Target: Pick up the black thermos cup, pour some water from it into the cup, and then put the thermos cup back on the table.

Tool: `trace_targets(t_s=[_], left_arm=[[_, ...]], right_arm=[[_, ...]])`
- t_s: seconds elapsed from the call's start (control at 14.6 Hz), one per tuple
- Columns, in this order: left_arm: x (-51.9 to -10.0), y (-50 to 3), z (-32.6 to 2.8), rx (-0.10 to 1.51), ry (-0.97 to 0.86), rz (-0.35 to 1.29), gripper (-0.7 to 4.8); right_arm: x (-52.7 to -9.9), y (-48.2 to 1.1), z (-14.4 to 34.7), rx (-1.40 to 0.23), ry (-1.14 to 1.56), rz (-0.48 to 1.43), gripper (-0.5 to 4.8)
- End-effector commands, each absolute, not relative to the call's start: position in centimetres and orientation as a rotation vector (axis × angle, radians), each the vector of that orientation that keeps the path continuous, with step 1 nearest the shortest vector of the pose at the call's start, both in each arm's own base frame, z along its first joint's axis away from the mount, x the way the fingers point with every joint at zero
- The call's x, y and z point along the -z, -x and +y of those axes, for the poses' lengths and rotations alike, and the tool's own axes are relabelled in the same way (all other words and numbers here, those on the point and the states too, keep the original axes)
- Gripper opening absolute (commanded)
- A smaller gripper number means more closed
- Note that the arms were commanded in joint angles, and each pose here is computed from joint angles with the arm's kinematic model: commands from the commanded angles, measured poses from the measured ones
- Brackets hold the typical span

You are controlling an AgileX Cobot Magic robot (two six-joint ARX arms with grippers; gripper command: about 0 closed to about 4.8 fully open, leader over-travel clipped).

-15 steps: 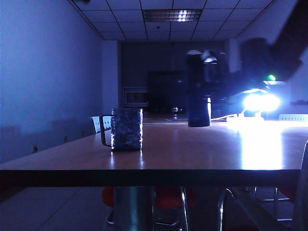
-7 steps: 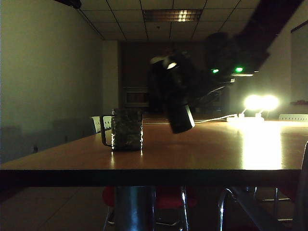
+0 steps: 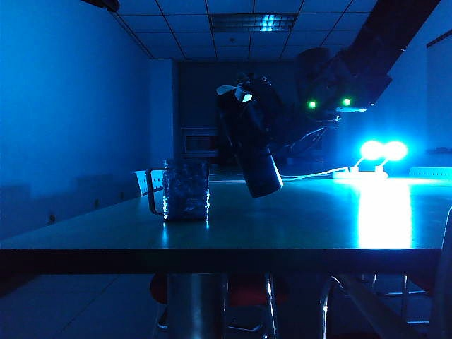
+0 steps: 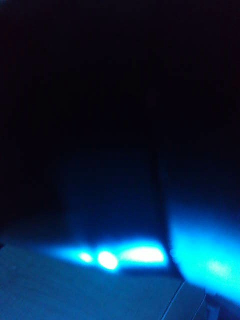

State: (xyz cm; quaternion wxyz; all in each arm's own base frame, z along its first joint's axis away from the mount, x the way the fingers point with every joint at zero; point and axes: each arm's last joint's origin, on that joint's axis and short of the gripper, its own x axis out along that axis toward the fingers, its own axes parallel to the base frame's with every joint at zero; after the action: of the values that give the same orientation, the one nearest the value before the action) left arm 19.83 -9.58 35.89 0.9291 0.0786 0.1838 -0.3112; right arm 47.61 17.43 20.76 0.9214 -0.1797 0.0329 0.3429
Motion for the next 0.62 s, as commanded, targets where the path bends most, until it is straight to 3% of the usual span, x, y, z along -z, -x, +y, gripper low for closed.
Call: trace_targets(t_s=[0.07,0.62], left_arm=[[-36.28,-19.80,-9.59,0.643,-0.161,0.346,-0.05],[-36.32,-19.81,-9.61,0.646,-0.159,0.341,-0.05]], right_arm=[[-22.90,-47.43,17.85,-0.710,0.368,-0.044,1.62],[-22.30,-47.30,18.04,-0.686,0.391,0.024,1.62]])
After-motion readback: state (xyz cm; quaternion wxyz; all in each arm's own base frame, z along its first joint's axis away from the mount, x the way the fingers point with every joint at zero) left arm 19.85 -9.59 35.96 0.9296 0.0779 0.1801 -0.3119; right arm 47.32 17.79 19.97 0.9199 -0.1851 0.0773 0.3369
